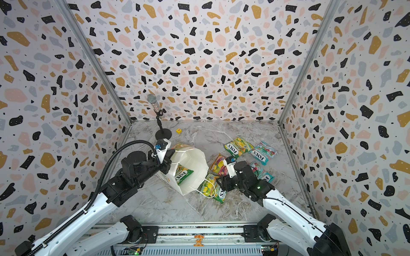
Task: Take the snacks out of the paper bag
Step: 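Open the right gripper and release the green packet on the table, then reach the open right gripper into the bag toward the last green packet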
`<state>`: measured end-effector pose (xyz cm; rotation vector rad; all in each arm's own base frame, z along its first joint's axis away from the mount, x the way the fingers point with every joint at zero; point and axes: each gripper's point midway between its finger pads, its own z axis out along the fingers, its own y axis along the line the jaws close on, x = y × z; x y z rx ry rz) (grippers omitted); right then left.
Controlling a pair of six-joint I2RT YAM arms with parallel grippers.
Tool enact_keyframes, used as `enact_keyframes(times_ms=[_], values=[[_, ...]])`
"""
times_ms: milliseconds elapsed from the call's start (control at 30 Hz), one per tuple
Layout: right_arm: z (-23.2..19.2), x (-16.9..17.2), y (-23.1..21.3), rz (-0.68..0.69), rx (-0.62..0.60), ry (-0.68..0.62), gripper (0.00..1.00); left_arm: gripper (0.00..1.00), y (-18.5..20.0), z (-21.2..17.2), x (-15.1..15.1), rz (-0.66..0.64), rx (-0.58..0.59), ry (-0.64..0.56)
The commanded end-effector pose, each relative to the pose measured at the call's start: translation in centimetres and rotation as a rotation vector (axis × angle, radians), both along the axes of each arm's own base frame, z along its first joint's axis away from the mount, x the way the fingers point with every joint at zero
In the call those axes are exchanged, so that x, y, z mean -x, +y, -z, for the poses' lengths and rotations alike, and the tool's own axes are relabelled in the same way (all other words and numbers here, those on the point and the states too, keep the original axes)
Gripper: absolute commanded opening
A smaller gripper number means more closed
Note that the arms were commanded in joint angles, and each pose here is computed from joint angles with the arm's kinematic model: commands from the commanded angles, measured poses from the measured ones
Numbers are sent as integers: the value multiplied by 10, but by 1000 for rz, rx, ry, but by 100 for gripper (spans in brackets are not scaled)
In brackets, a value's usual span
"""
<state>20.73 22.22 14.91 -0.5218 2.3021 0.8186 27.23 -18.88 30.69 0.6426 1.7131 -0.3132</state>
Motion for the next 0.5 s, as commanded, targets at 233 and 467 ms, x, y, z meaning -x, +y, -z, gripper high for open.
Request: enact_keyframes(times_ms=[233, 467], values=[[-46, 25, 88, -216, -171, -24, 61, 0, -5, -18, 6, 43, 53, -57], [-38, 28, 130, -253, -151, 17, 59, 0, -7, -20, 7, 56, 60, -59]])
